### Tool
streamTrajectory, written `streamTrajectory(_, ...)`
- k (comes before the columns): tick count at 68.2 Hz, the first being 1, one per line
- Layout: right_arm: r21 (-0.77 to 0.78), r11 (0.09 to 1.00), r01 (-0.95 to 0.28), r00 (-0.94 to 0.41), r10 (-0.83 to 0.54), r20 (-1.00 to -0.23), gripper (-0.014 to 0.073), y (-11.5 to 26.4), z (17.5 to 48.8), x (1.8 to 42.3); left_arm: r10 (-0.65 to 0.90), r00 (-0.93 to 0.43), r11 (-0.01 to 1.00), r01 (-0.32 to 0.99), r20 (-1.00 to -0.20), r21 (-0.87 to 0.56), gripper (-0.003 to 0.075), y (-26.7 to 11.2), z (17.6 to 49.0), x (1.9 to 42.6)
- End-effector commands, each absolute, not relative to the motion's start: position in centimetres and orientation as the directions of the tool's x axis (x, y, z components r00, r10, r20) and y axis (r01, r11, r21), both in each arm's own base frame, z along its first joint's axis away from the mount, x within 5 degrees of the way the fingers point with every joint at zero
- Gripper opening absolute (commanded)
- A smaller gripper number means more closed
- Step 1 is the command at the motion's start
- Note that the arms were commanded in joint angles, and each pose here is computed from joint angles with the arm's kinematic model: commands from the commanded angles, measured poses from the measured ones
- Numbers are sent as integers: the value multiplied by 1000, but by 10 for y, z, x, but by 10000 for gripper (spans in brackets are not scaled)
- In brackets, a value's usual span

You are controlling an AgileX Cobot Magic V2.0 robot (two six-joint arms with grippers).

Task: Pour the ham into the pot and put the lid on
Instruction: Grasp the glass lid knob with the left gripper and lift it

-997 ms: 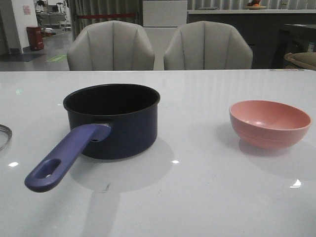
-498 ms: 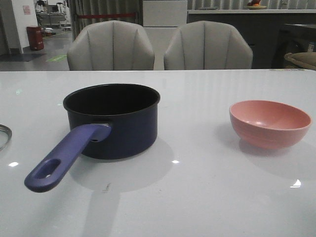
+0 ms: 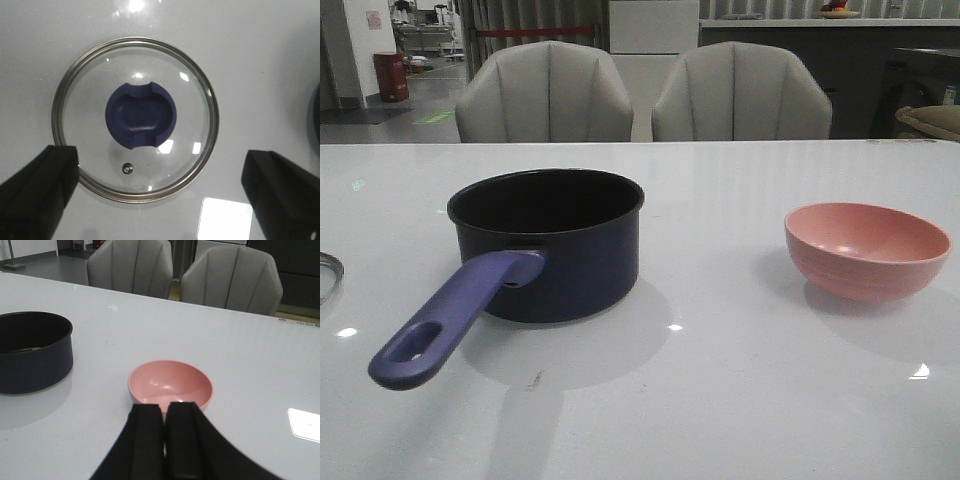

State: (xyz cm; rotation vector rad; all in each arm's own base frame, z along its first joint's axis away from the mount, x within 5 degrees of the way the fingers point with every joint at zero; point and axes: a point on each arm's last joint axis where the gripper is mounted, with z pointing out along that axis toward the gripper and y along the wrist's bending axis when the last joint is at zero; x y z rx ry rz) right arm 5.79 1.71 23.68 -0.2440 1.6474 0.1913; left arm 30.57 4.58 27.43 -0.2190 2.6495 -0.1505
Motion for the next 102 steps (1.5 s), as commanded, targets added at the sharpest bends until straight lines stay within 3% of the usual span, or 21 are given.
streamTrajectory(1,-30,965,-260,21,-25,-999,162,16,253,58,-177,-848,983,-129,-499,-130,691,50,284,319)
streamTrajectory(32,-30,965,-260,21,-25,-999,162,16,253,58,-131,-904,991,-110,-406,-76,691,55,239,349)
streamTrajectory(56,-30,965,-260,21,-25,-999,162,16,253,58,-89,-912,996,-73,-400,-56,691,49,232,368)
streamTrajectory(80,-30,965,-260,21,-25,-999,162,16,253,58,-90,-953,995,-73,-289,-68,683,49,207,373)
streamTrajectory(85,-30,965,-260,21,-25,-999,162,16,253,58,-90,-955,995,-73,-283,-69,634,49,206,373)
streamTrajectory(102,-30,965,-260,21,-25,-999,162,16,253,58,-91,-952,995,-74,-293,-68,328,49,206,374)
